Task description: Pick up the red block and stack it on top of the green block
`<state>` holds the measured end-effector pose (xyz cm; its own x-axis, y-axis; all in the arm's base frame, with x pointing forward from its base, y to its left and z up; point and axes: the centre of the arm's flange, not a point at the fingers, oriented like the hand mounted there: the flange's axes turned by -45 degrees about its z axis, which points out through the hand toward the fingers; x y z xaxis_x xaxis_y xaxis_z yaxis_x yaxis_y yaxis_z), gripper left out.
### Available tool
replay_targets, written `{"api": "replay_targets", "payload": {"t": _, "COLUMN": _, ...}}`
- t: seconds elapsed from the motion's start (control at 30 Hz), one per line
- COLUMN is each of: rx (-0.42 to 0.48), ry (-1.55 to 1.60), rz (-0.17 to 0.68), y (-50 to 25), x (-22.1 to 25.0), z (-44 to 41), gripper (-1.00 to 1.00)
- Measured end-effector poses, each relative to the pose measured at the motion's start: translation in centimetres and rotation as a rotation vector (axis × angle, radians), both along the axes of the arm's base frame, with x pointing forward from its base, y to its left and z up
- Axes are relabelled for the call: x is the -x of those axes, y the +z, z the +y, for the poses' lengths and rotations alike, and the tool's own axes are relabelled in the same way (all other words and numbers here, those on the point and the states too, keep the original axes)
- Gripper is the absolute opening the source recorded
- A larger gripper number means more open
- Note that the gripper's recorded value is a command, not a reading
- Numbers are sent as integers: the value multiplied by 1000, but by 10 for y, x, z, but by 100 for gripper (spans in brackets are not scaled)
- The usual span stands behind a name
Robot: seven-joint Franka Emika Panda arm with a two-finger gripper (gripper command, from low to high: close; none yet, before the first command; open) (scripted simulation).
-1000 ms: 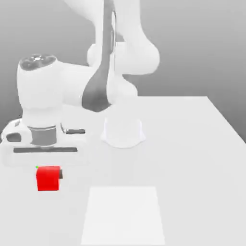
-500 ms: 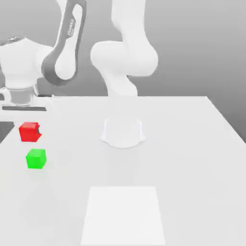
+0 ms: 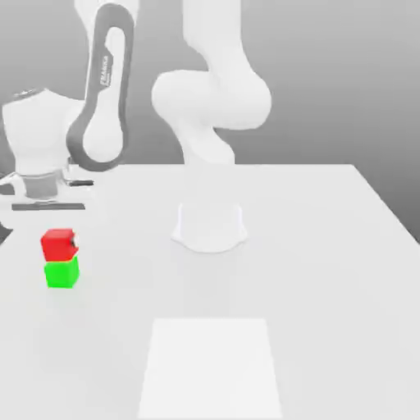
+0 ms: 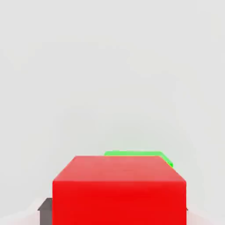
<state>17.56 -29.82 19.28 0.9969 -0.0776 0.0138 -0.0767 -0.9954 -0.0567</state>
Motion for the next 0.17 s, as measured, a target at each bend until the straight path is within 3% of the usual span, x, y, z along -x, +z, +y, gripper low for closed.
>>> {"api": "replay_targets", "payload": {"t": 0.17, "rx": 10, "ry": -2, "rz": 7, "y": -9, "x": 2, "z": -1, "gripper": -100}}
